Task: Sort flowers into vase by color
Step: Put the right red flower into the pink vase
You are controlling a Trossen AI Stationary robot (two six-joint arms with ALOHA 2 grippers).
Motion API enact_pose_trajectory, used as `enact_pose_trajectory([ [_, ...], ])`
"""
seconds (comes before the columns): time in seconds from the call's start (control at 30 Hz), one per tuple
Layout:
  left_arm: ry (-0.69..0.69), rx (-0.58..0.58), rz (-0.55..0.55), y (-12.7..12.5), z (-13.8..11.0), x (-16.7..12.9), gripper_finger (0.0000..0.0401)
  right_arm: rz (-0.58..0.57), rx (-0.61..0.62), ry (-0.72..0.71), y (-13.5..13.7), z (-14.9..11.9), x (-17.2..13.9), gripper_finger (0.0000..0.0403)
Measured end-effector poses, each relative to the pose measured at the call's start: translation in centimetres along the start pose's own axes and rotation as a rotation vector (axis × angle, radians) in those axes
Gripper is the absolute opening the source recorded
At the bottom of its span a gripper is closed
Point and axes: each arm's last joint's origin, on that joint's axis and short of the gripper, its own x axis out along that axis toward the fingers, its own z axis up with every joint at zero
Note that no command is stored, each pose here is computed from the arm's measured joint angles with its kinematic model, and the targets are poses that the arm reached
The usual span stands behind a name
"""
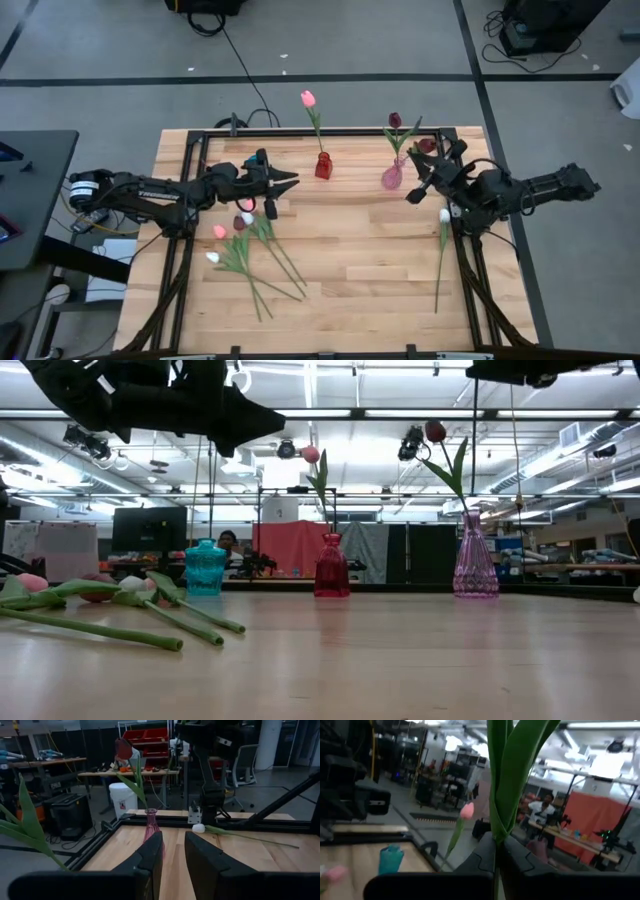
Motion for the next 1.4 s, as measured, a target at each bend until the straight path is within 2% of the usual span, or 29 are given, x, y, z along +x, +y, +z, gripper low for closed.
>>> enact_pose_trajectory([
  [0.27,0.001,0.009,0.007,0.0,0.0,0.0,0.0088,-0.072,0.027,-0.035,-0.9,-3.4,-0.1,0.0016],
  [0.47,0.0,0.021,0.05,0.2,0.0,0.0,0.0088,-0.083,0.072,-0.021,-1.0,-4.8,-0.3,0.0016],
  [0.67,-0.005,0.022,0.051,0.2,0.1,0.0,0.0088,-0.096,0.15,0.026,-0.8,-7.2,-0.3,0.0017],
  [0.83,-0.014,0.026,0.052,0.2,0.1,0.0,0.0088,-0.094,0.221,0.075,-0.6,-9.3,-0.2,0.0034],
  [1.07,-0.019,0.026,0.052,0.2,0.2,0.0,0.0088,-0.127,0.234,0.154,-0.8,-10.8,0.7,0.0051],
  [1.23,-0.003,0.027,0.049,0.1,0.0,0.0,0.0088,-0.045,0.222,0.299,-0.8,-11.1,1.4,0.0093],
  [1.4,0.017,0.008,0.037,0.1,-0.2,0.0,0.0088,0.004,0.233,0.502,-1.4,-9.5,1.9,0.0158],
])
